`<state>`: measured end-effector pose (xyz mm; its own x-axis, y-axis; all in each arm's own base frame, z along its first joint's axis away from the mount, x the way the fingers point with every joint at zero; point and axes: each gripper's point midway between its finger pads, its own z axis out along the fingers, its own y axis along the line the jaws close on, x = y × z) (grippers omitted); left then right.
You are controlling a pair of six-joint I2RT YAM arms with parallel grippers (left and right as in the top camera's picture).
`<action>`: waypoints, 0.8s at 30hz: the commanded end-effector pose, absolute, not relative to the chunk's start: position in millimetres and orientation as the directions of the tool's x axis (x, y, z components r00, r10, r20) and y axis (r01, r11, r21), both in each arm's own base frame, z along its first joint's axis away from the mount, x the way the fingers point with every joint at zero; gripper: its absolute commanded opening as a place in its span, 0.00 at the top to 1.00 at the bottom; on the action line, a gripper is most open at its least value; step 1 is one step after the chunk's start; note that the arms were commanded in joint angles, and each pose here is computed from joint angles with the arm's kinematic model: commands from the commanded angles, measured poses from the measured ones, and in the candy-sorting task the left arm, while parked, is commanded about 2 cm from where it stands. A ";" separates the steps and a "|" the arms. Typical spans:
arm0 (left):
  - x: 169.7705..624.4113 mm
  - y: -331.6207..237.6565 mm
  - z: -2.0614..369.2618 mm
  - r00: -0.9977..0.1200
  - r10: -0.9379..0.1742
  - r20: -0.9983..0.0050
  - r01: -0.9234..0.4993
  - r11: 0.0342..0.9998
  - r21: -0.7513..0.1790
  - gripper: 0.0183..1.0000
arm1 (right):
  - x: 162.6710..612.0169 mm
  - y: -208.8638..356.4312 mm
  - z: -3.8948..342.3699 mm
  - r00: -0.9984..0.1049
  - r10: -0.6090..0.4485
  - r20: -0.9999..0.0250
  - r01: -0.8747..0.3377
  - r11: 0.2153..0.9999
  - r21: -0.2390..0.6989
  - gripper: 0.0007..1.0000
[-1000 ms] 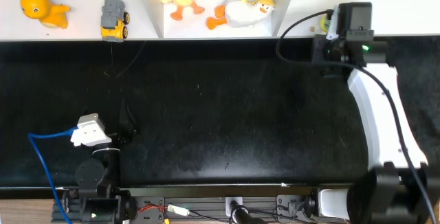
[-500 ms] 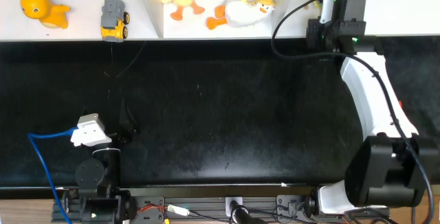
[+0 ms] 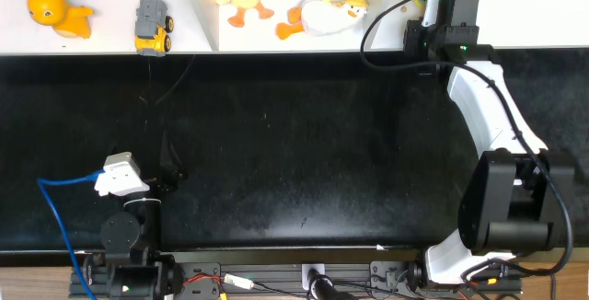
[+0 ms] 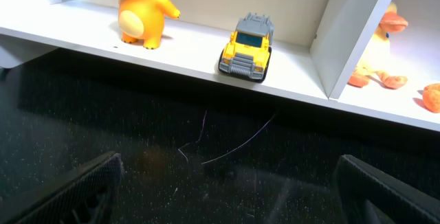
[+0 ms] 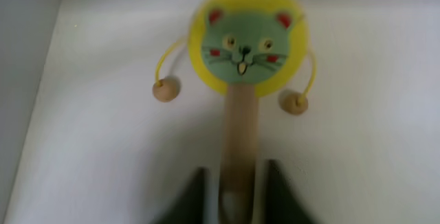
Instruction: Store Toys
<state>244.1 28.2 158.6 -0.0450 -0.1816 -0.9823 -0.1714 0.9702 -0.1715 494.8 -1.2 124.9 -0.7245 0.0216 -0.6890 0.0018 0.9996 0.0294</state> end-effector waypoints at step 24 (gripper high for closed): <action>244.0 27.1 159.5 -0.036 -0.185 -0.982 -0.162 0.971 -0.177 0.00 | 337.5 -38.7 246.4 -0.524 0.617 -0.587 0.585 0.762 0.279 0.00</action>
<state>244.1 28.2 158.7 -0.0446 -0.1816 -0.9824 -0.1713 0.9702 -0.1716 350.4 -30.2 238.0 -0.6176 0.5005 -0.6067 0.4785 0.8513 0.2152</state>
